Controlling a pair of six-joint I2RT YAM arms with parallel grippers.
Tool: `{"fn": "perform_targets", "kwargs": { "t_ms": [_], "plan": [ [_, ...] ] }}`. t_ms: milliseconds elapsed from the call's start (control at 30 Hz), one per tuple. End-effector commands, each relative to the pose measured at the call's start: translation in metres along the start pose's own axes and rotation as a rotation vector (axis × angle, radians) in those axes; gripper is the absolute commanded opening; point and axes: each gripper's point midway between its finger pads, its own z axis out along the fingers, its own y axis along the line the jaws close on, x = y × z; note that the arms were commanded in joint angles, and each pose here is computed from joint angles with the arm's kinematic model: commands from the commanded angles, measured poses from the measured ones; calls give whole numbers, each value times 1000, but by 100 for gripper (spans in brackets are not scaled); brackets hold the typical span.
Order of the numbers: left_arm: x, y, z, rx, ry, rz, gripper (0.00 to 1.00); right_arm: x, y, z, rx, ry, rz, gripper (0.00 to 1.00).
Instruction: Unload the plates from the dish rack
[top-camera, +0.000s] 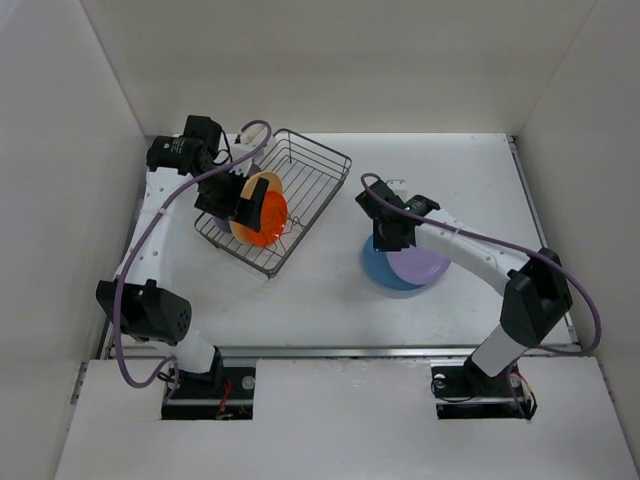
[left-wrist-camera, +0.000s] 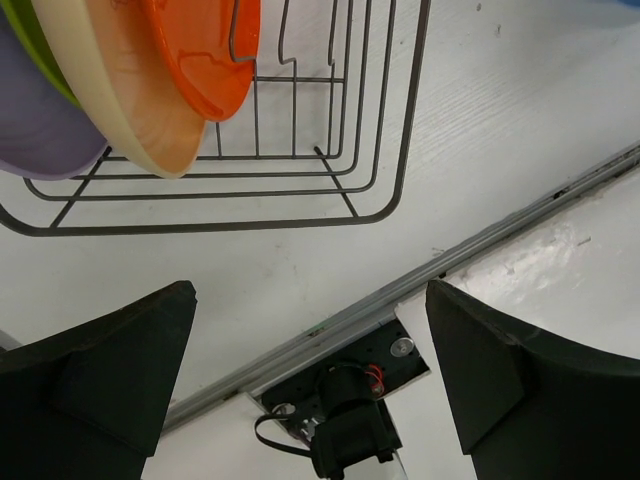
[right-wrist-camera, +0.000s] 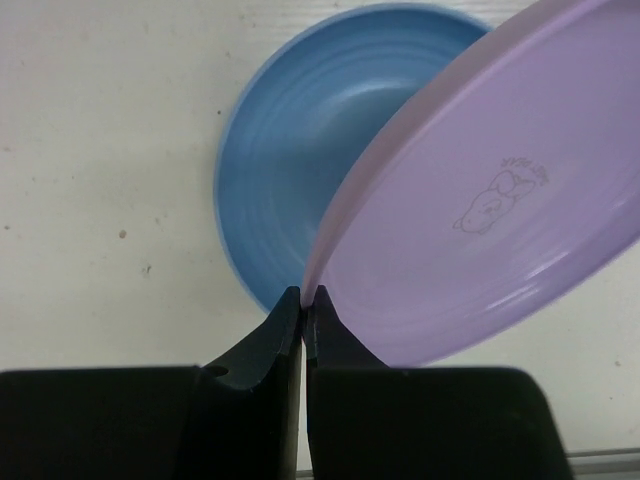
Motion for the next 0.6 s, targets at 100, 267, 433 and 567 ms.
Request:
{"fn": "perform_targets", "kwargs": {
  "t_ms": [100,267,433,567],
  "plan": [
    [-11,8,0,-8,-14,-9,99,-2,31,14,-128,28,-45,0],
    [-11,10,11,12,24,-32,99,7,49,43,-152,102,-93,0],
    [-7,14,13,-10,43,-26,99,20,47,52,-126,157,-113,17],
    [-4,16,15,-16,55,-29,99,11,44,30,-145,145,-106,51]
  ]
}}
